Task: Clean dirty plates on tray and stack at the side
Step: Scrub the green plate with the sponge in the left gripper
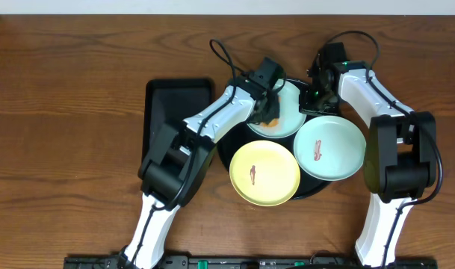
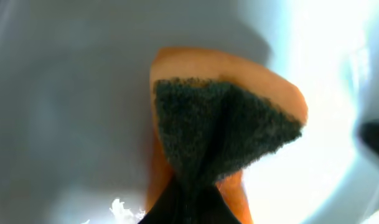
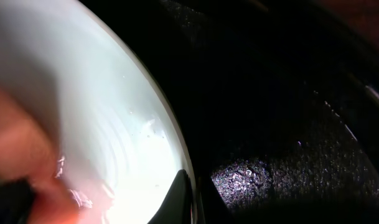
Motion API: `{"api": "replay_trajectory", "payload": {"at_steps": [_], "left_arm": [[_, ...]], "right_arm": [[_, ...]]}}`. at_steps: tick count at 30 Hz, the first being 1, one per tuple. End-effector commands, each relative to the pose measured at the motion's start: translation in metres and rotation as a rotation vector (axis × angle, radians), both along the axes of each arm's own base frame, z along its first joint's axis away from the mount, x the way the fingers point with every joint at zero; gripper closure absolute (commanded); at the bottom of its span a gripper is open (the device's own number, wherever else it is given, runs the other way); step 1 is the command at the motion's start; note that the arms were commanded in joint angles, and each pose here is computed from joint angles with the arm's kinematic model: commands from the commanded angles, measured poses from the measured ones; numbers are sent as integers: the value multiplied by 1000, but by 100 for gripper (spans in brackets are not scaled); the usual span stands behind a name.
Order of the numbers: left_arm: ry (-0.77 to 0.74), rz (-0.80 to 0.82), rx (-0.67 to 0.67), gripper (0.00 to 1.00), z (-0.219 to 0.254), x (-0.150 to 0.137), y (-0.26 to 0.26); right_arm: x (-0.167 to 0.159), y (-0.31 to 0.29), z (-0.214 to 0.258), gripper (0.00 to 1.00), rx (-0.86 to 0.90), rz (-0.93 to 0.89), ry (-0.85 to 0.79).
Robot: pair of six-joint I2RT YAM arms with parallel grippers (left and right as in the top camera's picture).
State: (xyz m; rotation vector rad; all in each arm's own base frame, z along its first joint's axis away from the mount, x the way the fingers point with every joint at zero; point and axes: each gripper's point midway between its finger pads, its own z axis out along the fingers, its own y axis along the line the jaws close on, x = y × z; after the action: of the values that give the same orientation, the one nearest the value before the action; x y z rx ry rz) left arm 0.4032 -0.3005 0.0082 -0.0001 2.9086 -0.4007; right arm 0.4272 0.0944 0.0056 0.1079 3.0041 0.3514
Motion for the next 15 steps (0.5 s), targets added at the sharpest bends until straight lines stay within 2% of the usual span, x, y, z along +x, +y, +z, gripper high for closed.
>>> {"api": "replay_trajectory", "payload": {"at_steps": [1,4,7,11,15], "left_arm": [[-11,-12,330,93,-29,-7,67],[-69,-3,437,93,-12,-1,87],[-154,8,481,93,15,11,95],[-283,58,458,92,75,22,100],[-362,87,400,92,125,20,102]], "right_arm": [[-8,-4,-9,99,-44,5,30],[-9,-4,-9,99,-44,5,33],[-9,-4,-9,99,-44,4,33],[-9,-4,-9,99,-44,4,34],[-10,-4,-10,99,-45,4,38]]}}
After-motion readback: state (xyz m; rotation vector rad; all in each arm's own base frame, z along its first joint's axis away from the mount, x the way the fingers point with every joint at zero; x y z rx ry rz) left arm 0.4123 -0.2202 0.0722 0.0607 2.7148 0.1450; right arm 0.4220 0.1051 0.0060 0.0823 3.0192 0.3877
